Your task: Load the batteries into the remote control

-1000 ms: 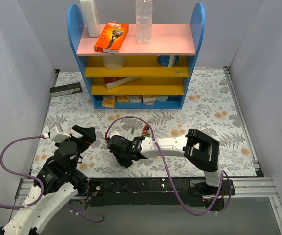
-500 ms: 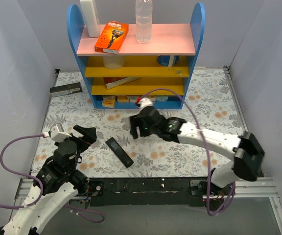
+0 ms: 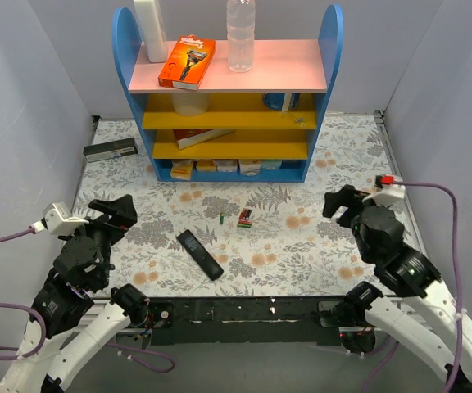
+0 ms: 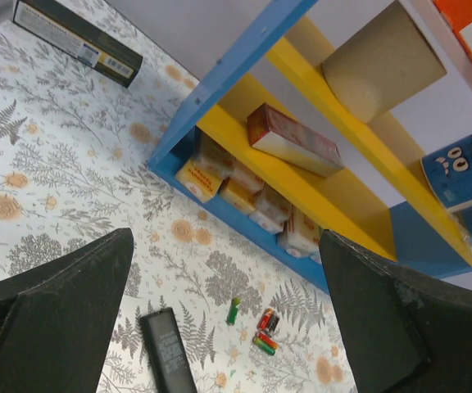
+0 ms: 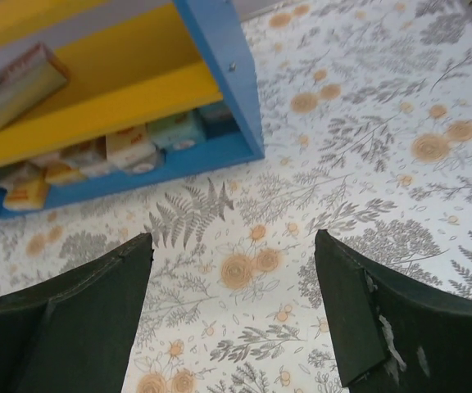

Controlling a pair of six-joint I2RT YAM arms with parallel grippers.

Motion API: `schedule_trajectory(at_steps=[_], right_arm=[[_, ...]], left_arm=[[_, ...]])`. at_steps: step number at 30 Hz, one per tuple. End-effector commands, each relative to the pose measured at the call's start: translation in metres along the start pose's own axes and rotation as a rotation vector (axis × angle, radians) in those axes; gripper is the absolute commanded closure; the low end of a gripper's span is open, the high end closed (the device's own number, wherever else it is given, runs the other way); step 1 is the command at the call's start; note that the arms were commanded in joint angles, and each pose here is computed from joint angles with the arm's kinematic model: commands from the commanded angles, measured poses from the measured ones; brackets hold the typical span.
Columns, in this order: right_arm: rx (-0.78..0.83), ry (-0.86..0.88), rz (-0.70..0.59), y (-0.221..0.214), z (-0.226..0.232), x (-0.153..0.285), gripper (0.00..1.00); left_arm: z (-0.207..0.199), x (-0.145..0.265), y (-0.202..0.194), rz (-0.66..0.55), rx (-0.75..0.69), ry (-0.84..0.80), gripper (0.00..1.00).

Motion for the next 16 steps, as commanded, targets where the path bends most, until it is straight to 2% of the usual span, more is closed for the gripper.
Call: schedule_trajectory(at_steps=[1,6,16], right_arm=[[0.007,-0.095,-0.120,0.015,-0.034,0.018,0.13],[-0.011,-0.062,-0.207,0.029,-0.045,0.039,0.13],[0.033,0.000,-0.238,0.037,-0.047,0.058,0.13]], left_arm=[[-0.002,0.004,0.030,-0.104,-0.007,0.012,0.02],[-0.001,0.005,0.035,-0.126,0.005,0.019,0.02],[0.006,0.000,0.025,-0.120,0.027,0.051,0.02]])
Point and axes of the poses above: each gripper's point midway between its finger pads, its own x axis back along the fingers, its own z axis along the line the jaws close on, y = z × x, the point moved 1 cm from there along x, back along the fingers, and after that the axes turned 8 degrees about x, right-handed, at the moved point
